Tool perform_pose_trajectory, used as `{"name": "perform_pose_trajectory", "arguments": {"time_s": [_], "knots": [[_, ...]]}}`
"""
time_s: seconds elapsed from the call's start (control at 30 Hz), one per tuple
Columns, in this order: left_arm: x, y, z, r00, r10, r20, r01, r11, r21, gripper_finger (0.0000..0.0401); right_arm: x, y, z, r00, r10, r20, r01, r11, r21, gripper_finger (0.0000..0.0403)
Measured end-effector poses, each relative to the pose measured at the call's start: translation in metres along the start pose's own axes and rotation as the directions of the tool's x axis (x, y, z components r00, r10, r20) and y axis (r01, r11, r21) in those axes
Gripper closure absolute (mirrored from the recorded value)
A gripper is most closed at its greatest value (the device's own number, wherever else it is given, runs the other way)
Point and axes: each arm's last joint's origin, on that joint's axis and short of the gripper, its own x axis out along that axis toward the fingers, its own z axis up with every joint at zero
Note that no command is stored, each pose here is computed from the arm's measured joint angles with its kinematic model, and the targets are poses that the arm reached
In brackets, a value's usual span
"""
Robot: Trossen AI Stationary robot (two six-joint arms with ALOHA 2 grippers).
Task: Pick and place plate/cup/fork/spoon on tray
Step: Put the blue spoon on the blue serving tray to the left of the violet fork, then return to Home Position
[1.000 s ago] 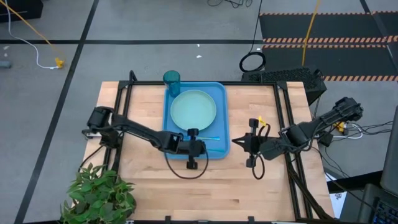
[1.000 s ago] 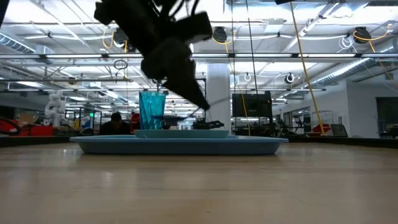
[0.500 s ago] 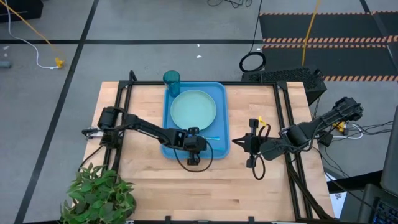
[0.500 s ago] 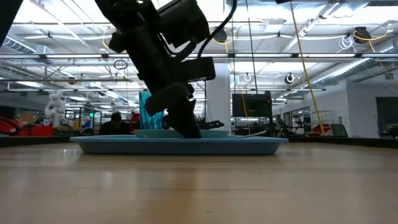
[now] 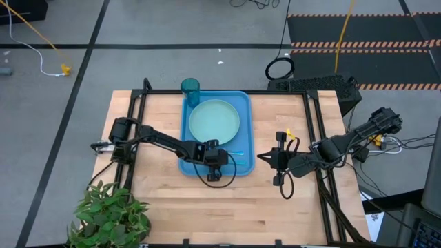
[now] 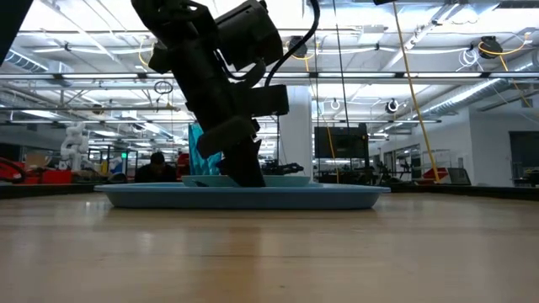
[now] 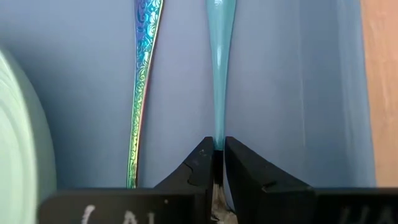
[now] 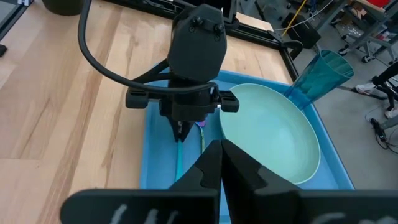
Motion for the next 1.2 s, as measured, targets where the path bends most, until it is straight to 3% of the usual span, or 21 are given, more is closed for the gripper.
{"name": "perform_pose_trajectory", "arguments": {"time_s": [0.23, 0.43, 0.7, 1.0, 1.2], "knots": [[-0.001, 0.000, 0.000, 1.000, -0.007, 0.003, 0.007, 1.000, -0.015, 0.0355, 0.000, 0.000, 0.000, 1.000, 0.000, 0.000, 0.000, 1.000, 0.000, 0.0403], [-0.018, 0.002, 0.006, 0.999, -0.008, 0.034, 0.009, 0.999, -0.031, 0.0355, 0.000, 0.000, 0.000, 1.000, 0.000, 0.000, 0.000, 1.000, 0.000, 0.0403], [-0.077, 0.011, 0.024, 0.982, -0.012, 0.186, 0.021, 0.999, -0.048, 0.0355, 0.004, 0.002, -0.006, 1.000, -0.001, -0.013, 0.001, 1.000, -0.015, 0.0403], [-0.153, 0.022, 0.033, 0.920, 0.021, 0.392, -0.021, 1.000, -0.004, 0.0355, 0.008, 0.003, -0.019, 0.999, 0.005, 0.034, -0.004, 1.000, -0.031, 0.0403], [-0.164, 0.026, 0.031, 0.898, 0.071, 0.434, -0.084, 0.996, 0.012, 0.0355, 0.006, -0.001, -0.047, 0.996, 0.036, 0.084, -0.036, 0.999, 0.001, 0.0403]]}}
